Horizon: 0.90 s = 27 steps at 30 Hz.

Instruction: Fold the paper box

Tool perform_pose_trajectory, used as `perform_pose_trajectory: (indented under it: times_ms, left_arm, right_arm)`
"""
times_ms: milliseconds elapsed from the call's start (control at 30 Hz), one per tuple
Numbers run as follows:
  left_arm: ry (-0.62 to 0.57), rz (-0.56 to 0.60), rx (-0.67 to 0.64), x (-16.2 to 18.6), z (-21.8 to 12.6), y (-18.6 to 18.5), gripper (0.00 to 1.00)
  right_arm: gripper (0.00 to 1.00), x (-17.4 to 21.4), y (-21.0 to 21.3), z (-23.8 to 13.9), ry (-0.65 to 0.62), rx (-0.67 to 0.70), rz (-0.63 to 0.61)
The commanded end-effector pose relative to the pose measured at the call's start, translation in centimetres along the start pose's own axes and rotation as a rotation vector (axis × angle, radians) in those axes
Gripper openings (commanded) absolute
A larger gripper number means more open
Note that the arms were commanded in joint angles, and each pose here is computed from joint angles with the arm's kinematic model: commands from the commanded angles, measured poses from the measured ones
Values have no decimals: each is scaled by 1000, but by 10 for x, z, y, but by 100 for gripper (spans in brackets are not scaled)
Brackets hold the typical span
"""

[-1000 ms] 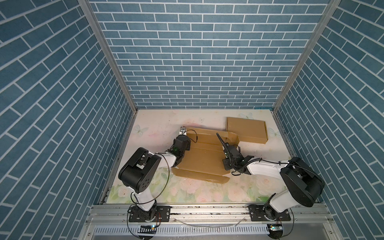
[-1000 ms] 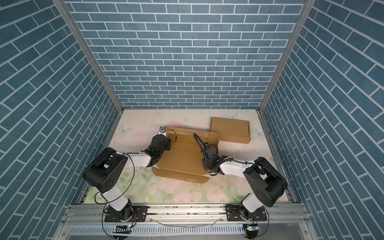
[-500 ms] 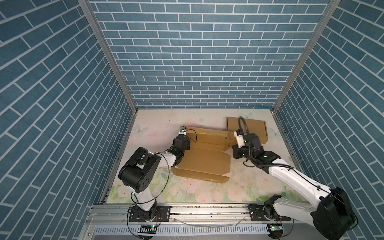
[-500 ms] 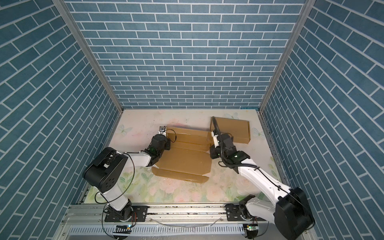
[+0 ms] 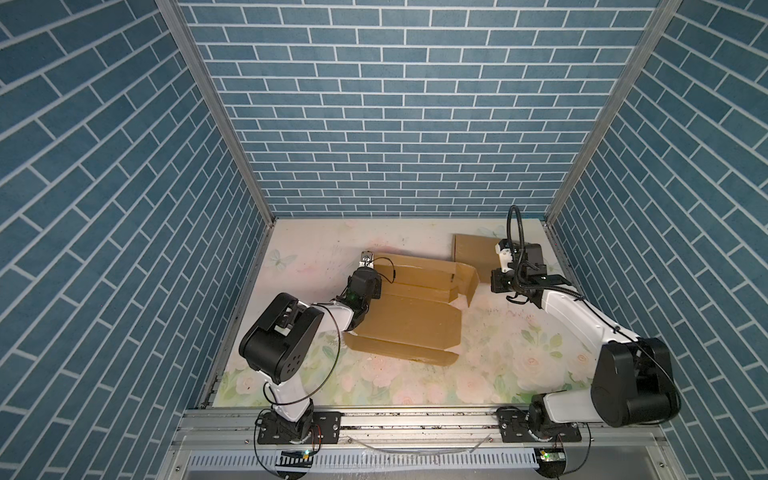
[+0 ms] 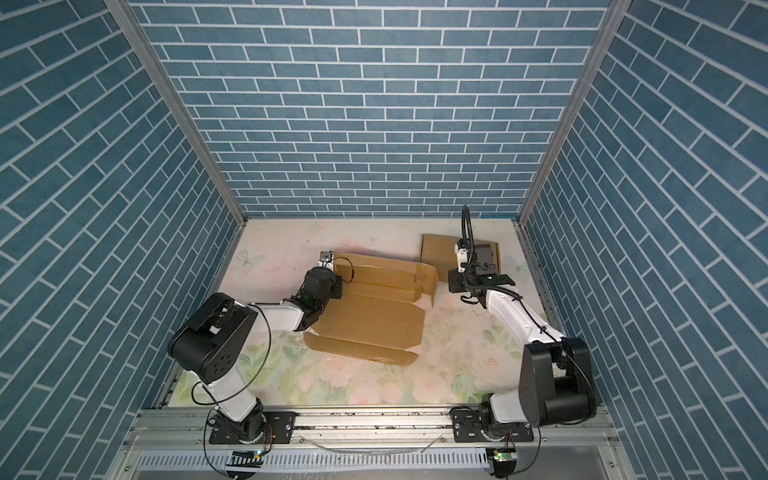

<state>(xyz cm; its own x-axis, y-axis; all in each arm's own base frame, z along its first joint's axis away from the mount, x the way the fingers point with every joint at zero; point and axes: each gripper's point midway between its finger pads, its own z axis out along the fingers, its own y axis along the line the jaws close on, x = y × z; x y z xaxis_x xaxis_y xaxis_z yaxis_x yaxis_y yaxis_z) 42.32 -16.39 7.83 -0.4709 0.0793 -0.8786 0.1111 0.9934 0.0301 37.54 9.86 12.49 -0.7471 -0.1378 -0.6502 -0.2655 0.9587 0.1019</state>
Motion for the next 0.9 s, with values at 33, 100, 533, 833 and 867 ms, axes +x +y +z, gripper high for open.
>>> perform_pose_trajectory:
  times_ms: [33, 100, 533, 833, 867]
  left_arm:
    - [176, 50, 7, 52, 5, 2, 0]
    - [179, 45, 7, 52, 6, 2, 0]
    - [182, 37, 9, 52, 7, 2, 0]
    - [183, 41, 6, 52, 6, 4, 0]
    - [185, 44, 3, 52, 5, 5, 0]
  right_arm:
    - [3, -12, 18, 15, -7, -112, -83]
    - [2, -8, 30, 24, 5, -182, -72]
    - [0, 0, 130, 3, 45, -510, -126]
    - [0, 6, 117, -5, 35, -465, -130]
    - [0, 0, 110, -14, 3, -467, -108]
